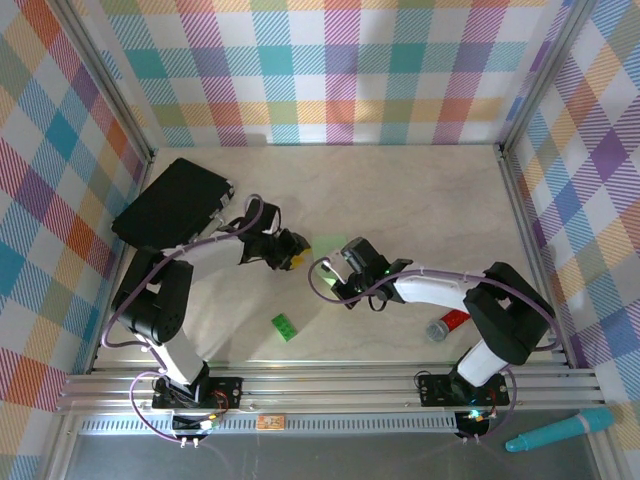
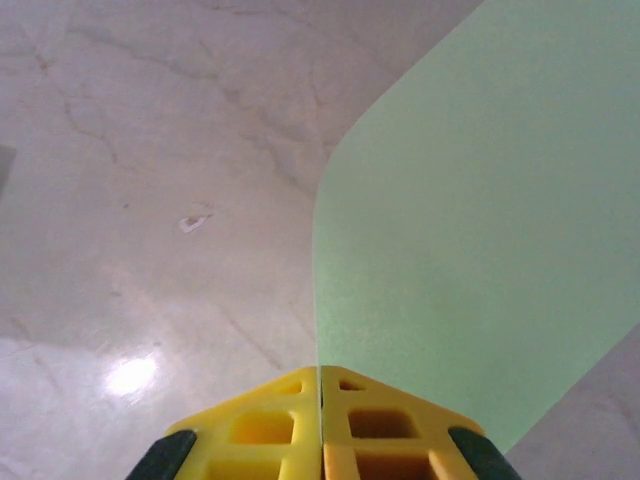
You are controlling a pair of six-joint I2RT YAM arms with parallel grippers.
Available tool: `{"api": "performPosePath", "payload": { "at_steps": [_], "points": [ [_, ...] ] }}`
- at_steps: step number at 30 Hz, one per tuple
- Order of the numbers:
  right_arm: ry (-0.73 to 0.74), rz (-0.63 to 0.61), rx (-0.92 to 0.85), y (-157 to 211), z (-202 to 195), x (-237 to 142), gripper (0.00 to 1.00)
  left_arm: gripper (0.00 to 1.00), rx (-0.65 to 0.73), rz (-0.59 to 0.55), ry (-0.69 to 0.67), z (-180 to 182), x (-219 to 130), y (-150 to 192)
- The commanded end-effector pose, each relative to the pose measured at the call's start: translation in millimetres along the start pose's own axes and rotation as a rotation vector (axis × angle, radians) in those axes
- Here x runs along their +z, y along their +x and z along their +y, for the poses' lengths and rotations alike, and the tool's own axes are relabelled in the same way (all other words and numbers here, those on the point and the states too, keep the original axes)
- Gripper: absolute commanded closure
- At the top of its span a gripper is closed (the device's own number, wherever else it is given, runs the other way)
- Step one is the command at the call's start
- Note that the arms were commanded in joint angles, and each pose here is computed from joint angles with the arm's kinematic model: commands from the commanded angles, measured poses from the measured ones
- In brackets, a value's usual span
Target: Fold a paper plane with a square sheet of paper (pick it up from the middle)
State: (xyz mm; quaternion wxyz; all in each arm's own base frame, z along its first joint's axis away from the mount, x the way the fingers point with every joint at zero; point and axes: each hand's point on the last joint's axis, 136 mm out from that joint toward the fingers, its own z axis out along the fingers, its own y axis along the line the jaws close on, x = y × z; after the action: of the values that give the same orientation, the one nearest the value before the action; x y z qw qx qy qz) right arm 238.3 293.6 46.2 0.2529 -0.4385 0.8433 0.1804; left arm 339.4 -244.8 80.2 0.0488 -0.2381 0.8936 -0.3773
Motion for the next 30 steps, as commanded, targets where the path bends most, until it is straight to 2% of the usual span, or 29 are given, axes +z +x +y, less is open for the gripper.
{"api": "performPosePath", "payload": {
  "at_steps": [1,4,12,23,30],
  "points": [
    [-0.101,-0.019,0.049,0.7,18.9,-4.6,0.92,0.66,0.090,0.032,0.001,-14.8,-0.6,6.1],
    [-0.130,-0.014,0.068,3.5,23.7,-4.1,0.93,0.67,0.124,0.062,-0.011,-19.2,16.8,8.2],
    [-0.122,0.000,0.120,7.1,17.8,-5.3,0.93,0.83,0.169,0.145,-0.112,-11.5,64.3,12.4],
    [-0.095,0.041,0.308,11.1,-9.6,-6.0,0.92,0.89,0.202,0.213,-0.270,31.0,75.2,19.9],
    [-0.061,0.075,0.358,11.7,-22.0,-3.6,0.92,0.92,0.219,0.239,-0.284,36.3,79.5,22.1]
  ]
}}
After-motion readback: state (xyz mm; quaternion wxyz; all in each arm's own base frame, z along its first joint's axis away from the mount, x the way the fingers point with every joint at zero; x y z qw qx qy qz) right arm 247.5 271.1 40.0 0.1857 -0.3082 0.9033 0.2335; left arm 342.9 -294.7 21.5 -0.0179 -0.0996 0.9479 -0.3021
